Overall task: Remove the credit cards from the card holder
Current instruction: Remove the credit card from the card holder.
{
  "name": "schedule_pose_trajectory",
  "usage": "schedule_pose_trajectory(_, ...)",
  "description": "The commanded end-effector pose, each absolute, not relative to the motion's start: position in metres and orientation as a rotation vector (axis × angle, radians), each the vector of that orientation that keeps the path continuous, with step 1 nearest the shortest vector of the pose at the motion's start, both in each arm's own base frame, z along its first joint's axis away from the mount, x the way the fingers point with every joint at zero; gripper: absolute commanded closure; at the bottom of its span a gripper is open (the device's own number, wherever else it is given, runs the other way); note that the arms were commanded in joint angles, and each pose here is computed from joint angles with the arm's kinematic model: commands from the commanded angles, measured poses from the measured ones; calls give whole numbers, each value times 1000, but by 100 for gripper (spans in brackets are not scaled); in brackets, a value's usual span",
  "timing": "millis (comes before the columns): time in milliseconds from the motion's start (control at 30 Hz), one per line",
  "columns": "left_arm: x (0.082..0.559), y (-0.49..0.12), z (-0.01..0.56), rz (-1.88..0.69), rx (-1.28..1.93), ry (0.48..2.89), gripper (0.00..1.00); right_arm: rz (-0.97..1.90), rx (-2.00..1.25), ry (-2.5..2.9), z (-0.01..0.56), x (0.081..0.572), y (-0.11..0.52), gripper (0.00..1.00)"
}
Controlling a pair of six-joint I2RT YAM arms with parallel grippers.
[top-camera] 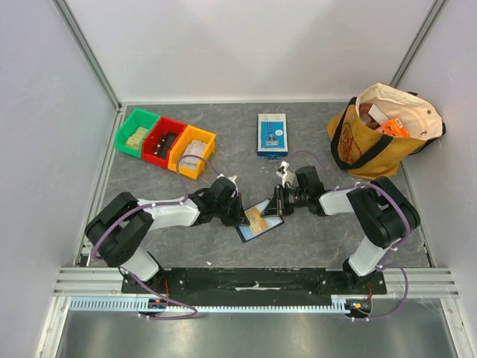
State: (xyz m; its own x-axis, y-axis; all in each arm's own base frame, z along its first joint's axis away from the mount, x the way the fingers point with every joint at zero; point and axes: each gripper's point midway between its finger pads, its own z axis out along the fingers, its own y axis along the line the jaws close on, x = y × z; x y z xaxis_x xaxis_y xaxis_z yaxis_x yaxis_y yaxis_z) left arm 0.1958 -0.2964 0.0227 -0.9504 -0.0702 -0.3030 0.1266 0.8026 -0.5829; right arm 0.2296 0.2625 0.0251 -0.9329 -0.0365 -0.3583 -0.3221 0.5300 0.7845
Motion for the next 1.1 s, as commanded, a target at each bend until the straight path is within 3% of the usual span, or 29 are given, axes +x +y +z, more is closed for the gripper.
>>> schedule_pose_trajectory(0,186,-288,14,-858,27,2724,98,1372,-347,2452,26,230,266,82)
schedule_pose_trajectory(333,185,-288,12,-863,29,2728,98,1411,-357,2437,30,228,270,84)
schedule_pose_trajectory(533,185,-287,12,-861,26,2727,98,1393,-355,2456,26,228,268,99)
schedule_pose_trajectory(1067,184,-283,11,-838,38,2726,98,1272,-302,2478,27,240,252,99)
